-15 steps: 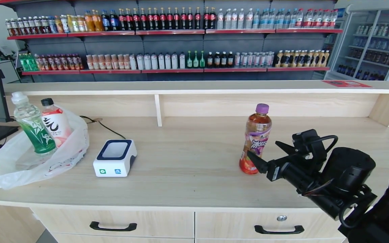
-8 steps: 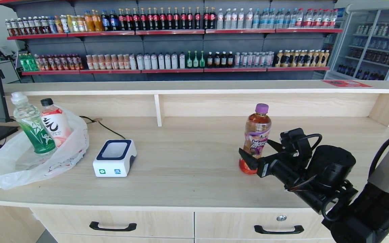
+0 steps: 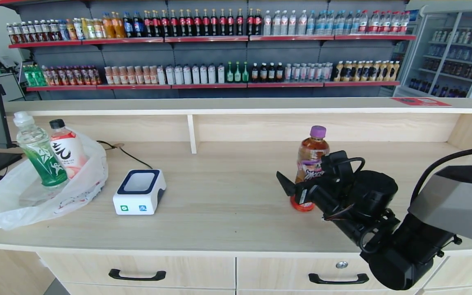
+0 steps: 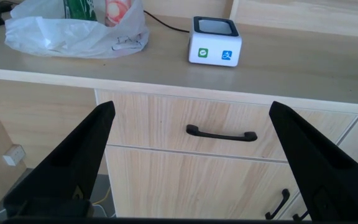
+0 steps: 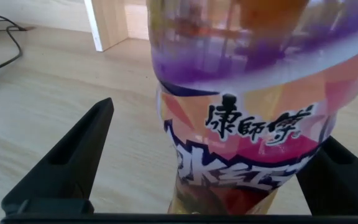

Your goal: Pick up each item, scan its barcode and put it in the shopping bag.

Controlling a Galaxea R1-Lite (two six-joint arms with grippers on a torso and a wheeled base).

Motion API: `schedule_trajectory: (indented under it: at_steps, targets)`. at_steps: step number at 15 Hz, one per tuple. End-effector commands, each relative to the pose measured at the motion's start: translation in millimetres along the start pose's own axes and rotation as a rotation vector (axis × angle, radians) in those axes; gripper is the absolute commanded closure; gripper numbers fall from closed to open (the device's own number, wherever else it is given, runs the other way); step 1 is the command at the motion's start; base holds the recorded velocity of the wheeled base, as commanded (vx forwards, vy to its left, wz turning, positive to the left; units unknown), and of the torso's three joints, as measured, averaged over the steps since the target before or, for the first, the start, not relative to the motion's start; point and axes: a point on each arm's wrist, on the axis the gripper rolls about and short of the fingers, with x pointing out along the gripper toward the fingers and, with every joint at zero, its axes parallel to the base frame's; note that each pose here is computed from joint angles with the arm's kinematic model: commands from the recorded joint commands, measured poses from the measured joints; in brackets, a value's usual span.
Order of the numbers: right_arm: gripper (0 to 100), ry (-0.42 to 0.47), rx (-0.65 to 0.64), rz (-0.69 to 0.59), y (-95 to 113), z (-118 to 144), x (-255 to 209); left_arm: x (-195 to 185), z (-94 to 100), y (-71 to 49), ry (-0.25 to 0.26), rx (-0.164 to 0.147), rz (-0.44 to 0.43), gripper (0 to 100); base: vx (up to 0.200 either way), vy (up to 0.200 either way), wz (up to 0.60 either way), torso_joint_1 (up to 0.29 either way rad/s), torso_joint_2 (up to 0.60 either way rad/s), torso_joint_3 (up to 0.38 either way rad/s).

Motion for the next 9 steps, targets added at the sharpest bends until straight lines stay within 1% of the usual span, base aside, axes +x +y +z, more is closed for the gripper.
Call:
schedule_trajectory:
  at_steps: [1,2,9]
  targets:
    - [0,0.011,-0.003,-0.001,0.3,-7.2,4.6,0.0,0.0,0.0,0.000,0.000,0.001,0,0.000,0.000,0.00,0.000,0.00,0.000]
    - [0,0.011,-0.009,-0.016,-5.1,-7.8,5.7,0.0,0.0,0.0,0.000,0.000,0.000,0,0.000,0.000,0.00,0.000,0.00,0.000]
    - [0,0.007,-0.008,-0.016,-4.8,-9.6,9.7,0.0,-0.2,0.0,0.001,-0.001,0.001,0,0.000,0.000,0.00,0.000,0.00,0.000]
